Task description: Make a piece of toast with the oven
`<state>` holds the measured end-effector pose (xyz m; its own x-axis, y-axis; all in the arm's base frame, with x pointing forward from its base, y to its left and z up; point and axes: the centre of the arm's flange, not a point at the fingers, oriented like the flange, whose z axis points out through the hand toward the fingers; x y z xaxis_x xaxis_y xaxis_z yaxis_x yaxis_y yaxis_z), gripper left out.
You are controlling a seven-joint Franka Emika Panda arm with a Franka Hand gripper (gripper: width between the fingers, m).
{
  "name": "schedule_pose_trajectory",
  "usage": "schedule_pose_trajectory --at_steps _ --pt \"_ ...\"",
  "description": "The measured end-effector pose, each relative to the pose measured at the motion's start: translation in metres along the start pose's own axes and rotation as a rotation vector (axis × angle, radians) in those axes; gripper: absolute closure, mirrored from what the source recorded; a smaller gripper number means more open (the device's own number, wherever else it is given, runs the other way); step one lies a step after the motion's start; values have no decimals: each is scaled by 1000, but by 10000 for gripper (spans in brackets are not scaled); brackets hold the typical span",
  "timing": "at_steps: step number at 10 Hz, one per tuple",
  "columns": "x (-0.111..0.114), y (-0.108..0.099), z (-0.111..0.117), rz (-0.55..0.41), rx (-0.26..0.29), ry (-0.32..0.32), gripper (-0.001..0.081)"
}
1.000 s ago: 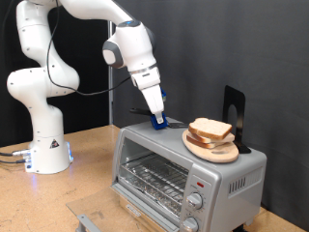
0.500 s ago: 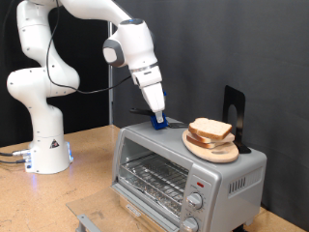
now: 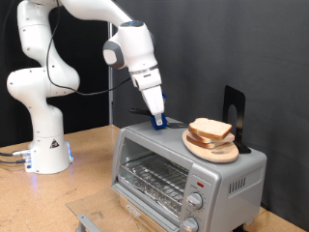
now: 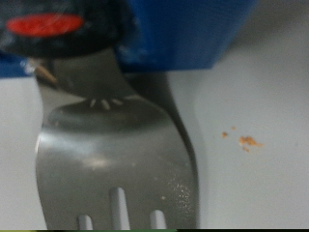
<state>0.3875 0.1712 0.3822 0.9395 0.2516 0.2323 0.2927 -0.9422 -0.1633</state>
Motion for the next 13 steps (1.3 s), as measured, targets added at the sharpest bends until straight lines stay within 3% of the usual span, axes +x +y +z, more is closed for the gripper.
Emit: schedule_pose_trajectory --at_steps 9,10,11,13 --pt "0 -4 6 -9 1 -3 -2" --pt "0 -5 6 -10 1 -4 101" --pt "0 -5 6 -11 1 -4 101" --pt "0 -5 6 -12 1 -4 418"
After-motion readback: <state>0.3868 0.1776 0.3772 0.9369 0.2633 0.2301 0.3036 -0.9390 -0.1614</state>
